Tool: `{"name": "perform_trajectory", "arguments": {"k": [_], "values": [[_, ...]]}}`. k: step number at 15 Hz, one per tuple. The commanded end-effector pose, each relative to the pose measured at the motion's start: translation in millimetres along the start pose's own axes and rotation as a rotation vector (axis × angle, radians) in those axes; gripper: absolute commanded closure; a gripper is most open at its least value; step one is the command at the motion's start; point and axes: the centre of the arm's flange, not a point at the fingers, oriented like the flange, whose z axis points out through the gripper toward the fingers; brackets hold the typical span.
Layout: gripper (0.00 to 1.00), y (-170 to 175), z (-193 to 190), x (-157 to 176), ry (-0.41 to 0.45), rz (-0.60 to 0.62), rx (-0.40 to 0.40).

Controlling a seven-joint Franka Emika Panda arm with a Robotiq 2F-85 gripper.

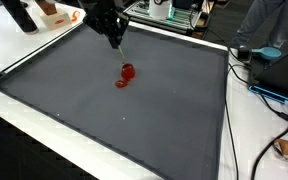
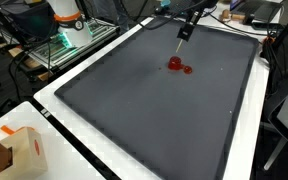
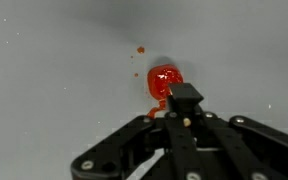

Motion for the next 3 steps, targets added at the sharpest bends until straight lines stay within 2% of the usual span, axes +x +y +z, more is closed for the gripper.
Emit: {"name": "perform_trajectory", "arguments": {"k": [1,3], "values": [[0.87,-0.2,0.1,0.0,0.000,0.000,0.000],[0.87,-0.5,0.4,0.0,0.000,-0.001,0.000]]}}
